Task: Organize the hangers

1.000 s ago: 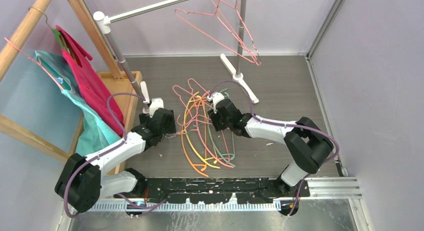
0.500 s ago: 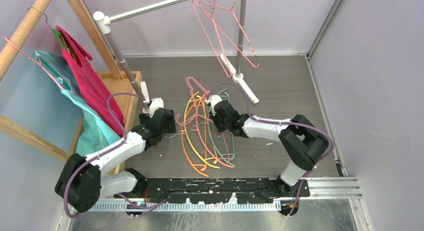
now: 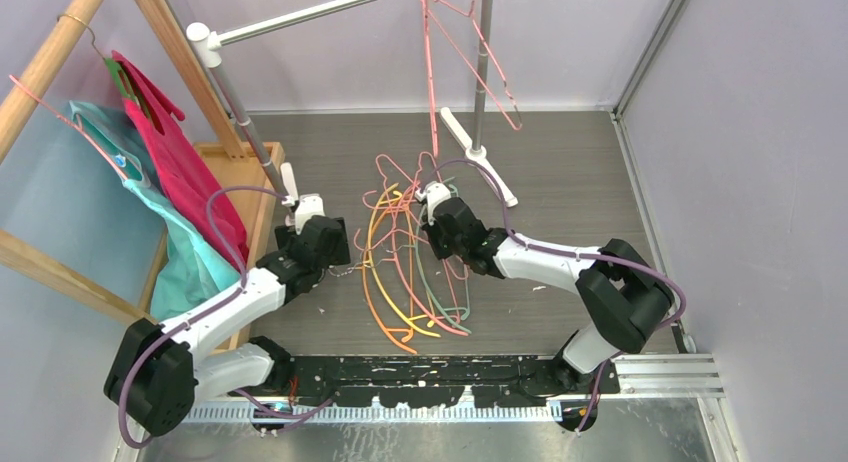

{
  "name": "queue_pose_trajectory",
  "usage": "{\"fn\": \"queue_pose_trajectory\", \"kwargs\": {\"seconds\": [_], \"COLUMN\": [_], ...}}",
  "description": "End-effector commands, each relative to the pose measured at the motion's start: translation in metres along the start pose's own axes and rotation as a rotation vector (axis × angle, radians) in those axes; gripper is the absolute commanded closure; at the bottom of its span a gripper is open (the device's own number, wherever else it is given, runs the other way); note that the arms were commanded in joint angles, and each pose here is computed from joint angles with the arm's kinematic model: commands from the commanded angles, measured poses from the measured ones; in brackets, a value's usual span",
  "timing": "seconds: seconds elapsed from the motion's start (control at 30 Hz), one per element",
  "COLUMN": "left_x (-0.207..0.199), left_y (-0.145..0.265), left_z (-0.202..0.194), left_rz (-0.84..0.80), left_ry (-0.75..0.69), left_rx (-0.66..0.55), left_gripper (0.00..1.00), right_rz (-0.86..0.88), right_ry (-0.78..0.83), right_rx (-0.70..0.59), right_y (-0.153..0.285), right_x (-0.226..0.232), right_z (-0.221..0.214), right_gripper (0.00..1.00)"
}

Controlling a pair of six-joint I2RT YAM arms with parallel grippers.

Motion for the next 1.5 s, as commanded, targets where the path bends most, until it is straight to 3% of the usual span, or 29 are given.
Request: {"fn": "queue_pose_trajectory", "kwargs": {"seconds": [0.0,0.33,0.8,1.13,1.2,1.27,1.37,1.47], "left_x": [-0.003,-0.002,-0.001,0.000,0.000,0.000,0.000,0.000], "left_y": [0.007,0.012,0.017,0.013,0.013,0.013,0.013,0.014], "left_z": [0.022,0.024,0.024,0.020,0.021,0.021,0.021,0.022], "left_rz": [-0.015,-0.024,-0.046,-0.031,-0.031,-0.032,-0.030,-0.029], "left_ry": [0.055,0.075,0.096,0.082,0.082,0.082,0.078,0.079], "left_rx": [-0.061,-0.074,-0.085,-0.072,-0.073,-0.073,-0.073,-0.075], "left_gripper": [0.02,0.02,0.02,0.02,0.02,0.02,0.02,0.02], "right_rz": [0.014,0.144,0.175,0.147,0.140,0.136,0.139,0.140], "right_ry": [-0.055,-0.299,-0.241,-0.219,-0.215,-0.209,-0.207,-0.216], "right_rx": [-0.113,-0.336,-0.004,0.040,0.044,0.047,0.036,-0.002], "right_y": [0.008,0.031,-0.053,-0.061,-0.061,-0.060,-0.057,-0.049], "right_x": [0.004,0.026,0.057,0.055,0.054,0.054,0.053,0.052], "right_z": [0.030,0.092,0.007,-0.007,-0.009,-0.011,-0.009,0.000], "right_gripper": [0.99,0.99,0.99,0.68,0.66,0.71,0.90,0.99]}}
Point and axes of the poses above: each gripper's point midway between its finger pads, its own y axis back along the fingers, its own x axis along the line the jaws close on, z = x × y, the point moved 1 cm from there along y, back along the fingers, and after that the axes turned 4 degrees about y, right-handed, at the moved point
